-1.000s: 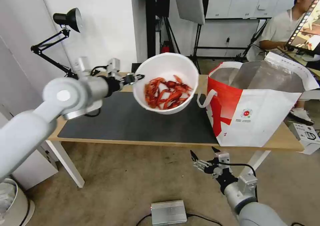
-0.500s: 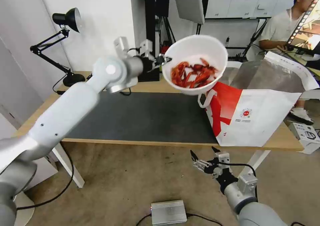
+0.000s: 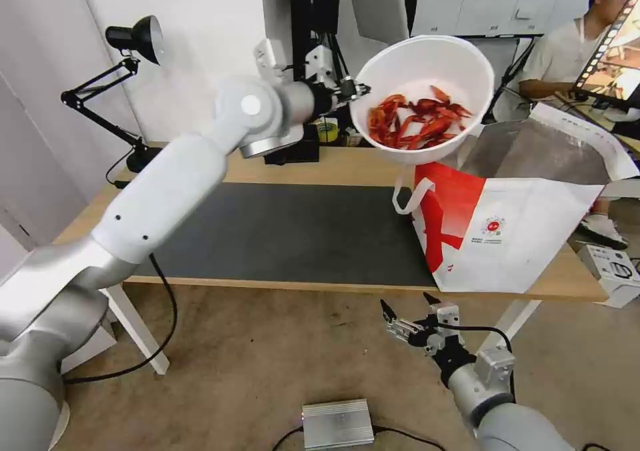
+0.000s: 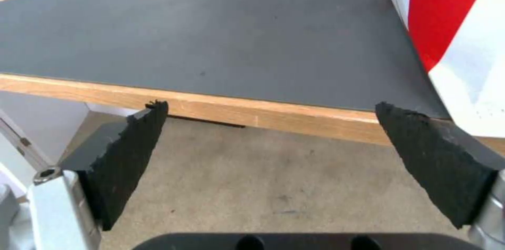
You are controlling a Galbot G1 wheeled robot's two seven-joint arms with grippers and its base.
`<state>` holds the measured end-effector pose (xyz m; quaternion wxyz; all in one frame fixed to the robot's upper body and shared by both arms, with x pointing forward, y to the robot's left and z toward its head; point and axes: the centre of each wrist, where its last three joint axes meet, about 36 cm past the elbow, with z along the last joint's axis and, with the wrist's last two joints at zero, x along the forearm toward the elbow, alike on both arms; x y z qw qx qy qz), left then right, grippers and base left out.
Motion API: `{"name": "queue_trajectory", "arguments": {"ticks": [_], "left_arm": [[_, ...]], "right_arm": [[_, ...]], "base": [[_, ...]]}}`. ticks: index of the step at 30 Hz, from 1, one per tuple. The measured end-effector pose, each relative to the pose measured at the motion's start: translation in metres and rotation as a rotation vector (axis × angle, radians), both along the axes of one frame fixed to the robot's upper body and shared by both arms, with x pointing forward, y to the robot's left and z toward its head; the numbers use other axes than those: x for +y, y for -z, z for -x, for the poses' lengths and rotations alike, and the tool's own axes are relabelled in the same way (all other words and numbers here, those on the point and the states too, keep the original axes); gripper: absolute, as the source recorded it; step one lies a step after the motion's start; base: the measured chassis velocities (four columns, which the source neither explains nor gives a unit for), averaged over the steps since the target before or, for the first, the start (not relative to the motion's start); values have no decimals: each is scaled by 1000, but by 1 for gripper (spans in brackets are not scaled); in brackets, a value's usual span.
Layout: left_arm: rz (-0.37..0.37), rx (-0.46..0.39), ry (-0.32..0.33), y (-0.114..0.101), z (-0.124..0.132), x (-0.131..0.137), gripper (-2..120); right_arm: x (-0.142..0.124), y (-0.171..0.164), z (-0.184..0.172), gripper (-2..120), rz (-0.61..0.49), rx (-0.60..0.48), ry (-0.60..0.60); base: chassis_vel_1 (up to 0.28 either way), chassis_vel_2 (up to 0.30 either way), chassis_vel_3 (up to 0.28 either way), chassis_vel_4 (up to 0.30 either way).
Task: Pick up the trash from the table and place it into the takeout bag.
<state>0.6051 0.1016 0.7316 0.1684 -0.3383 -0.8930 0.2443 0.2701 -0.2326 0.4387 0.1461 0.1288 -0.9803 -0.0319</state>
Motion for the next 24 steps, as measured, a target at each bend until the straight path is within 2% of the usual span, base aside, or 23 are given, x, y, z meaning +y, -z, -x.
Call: {"name": "queue_trajectory", "arguments": {"ticks": [11,24], "left_arm": [[22,10,23,2,-7,-51,0],[29,13,0,1,-13,-78,0]], "right_arm": [[0,0,0,100,0,0,0],[0,0,0,100,0,0,0]], "base": [[0,0,0,0],[0,0,0,0]]}}
